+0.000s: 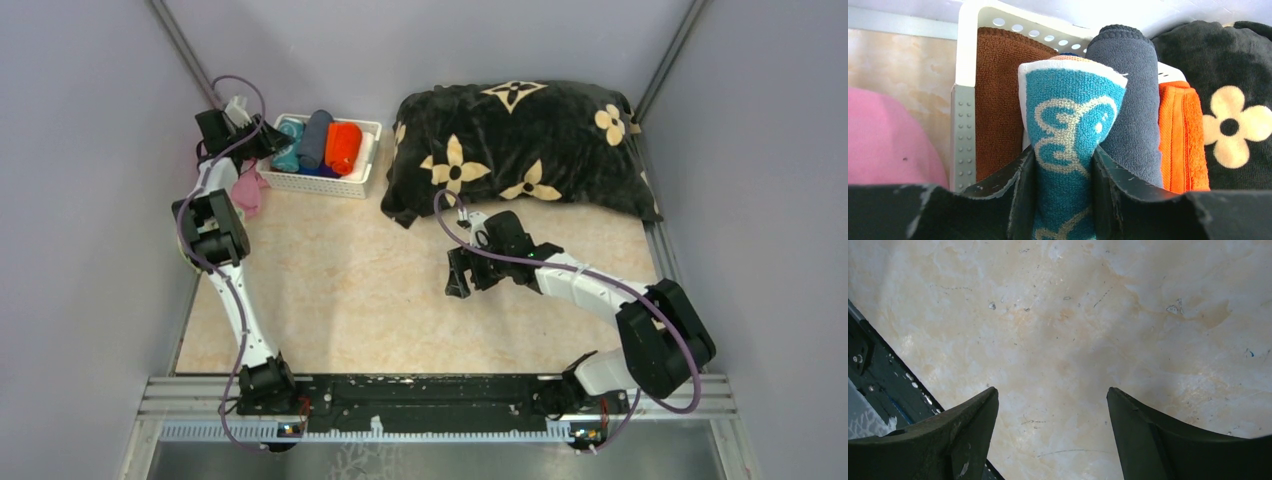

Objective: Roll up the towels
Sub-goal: Place the towel in the bin.

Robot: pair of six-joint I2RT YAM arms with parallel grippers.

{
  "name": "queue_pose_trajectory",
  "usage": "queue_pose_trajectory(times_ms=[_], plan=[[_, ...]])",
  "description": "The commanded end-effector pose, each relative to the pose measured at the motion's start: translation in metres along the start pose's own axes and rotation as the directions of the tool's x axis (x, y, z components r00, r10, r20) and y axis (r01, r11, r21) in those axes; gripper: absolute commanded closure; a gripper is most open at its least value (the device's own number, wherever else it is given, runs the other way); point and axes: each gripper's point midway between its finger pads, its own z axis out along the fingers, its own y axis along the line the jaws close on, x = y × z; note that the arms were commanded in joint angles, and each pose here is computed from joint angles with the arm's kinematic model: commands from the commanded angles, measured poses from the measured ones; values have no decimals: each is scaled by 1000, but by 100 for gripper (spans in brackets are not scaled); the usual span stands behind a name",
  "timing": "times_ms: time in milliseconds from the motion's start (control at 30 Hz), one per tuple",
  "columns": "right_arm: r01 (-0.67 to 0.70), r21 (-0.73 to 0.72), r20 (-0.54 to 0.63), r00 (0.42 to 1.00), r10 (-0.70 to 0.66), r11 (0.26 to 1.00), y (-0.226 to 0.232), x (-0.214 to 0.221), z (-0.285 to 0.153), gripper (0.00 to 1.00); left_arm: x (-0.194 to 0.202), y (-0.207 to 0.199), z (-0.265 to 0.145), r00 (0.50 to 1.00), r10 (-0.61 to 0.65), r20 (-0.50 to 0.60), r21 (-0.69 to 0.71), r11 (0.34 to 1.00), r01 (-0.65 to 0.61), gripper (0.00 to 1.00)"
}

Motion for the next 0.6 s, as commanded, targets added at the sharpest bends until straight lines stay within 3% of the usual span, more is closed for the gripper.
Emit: queue_pose_trajectory(times_ms=[0, 233, 567], plan=[[23, -25, 53, 998, -22, 999, 5, -25, 1, 20, 1, 3, 20, 997, 76, 18, 3, 997, -77, 53], [26, -29, 58, 998, -24, 999, 7, -26, -2, 20, -12, -6, 13, 993, 108, 43, -5, 994, -108, 33], [32, -53, 92, 995, -27, 998, 16, -32, -12, 20, -48, -25, -10, 985, 123, 118, -34, 992, -120, 20]])
